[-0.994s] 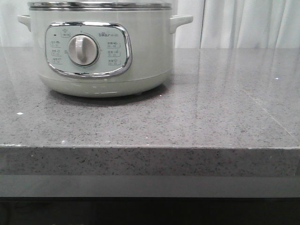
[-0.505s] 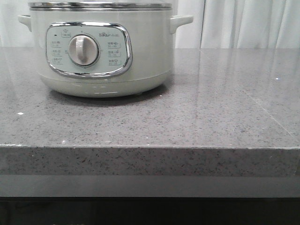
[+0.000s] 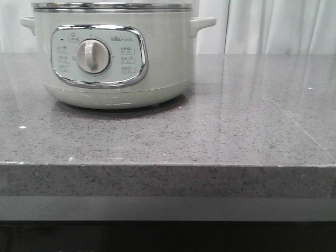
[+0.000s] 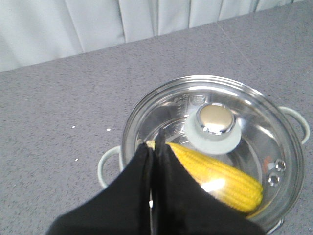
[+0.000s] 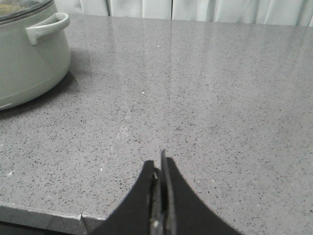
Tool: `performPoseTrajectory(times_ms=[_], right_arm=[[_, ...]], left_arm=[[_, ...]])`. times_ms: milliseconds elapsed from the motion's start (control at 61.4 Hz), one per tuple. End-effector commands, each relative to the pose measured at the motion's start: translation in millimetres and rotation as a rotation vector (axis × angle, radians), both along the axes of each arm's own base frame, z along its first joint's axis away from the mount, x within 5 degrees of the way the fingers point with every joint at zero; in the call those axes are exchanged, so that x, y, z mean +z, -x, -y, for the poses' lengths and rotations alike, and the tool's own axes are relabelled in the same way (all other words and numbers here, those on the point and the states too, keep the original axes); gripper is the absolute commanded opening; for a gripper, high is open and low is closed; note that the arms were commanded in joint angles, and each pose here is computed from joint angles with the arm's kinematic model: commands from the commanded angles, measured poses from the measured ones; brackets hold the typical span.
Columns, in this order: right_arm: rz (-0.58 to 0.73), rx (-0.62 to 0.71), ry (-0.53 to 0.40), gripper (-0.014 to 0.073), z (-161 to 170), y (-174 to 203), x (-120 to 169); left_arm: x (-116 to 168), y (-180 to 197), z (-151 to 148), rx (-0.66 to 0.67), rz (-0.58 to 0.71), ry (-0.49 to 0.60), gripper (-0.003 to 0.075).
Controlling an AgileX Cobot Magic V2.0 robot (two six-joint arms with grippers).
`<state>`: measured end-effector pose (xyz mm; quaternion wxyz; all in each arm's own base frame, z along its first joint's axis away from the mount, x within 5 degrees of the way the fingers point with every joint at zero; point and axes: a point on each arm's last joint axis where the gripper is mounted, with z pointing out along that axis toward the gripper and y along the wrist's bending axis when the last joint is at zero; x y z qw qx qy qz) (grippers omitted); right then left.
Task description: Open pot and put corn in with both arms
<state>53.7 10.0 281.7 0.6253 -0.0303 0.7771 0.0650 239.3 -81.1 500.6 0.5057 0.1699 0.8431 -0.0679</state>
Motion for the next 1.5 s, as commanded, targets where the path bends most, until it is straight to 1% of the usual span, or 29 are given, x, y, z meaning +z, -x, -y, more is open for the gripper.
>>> performPoseTrajectory(times_ms=[0,130,196,407,603,799,945,1483], right_arm=[[0.096,-0.014,-0.007,-0.0109,1.0,-1.5,14.2],[0.096,-0.014,-0.007,-0.0109,1.0,-1.5,14.2],[0.096,-0.014,-0.007,-0.0109,1.0,-1.5,14.2],[0.096,-0.014,-0.007,-0.0109,1.0,-1.5,14.2],[0.094,-0.014,-0.007,-0.0109,1.0,-1.4,14.0],[0.088,-0.013,-0.006,-0.0109,1.0,-1.4,13.4],[0.088,-0.013,-0.006,-0.0109,1.0,-1.4,13.4],[0.089,-0.013,-0.006,-0.0109,1.0,-1.4,13.5]], left_arm=[[7.9,29.5,-11.8,0.013,0.176,0.050,-0.0020],[-20.7,66.7,-24.1,0.012,0.237,0.071,-0.0020],[-38.7,81.0,-28.8,0.012,0.239,0.073,-0.0020],[-81.5,131.6,-44.6,0.007,0.288,0.109,-0.0020],[-116.4,180.7,-59.9,0.002,0.403,0.175,-0.0020],[-146.6,210.4,-69.7,0.000,0.467,0.198,-0.0020],[-155.8,218.4,-72.3,0.000,0.489,0.205,-0.0020],[-155.8,218.4,-72.3,0.000,0.489,0.205,-0.0020]])
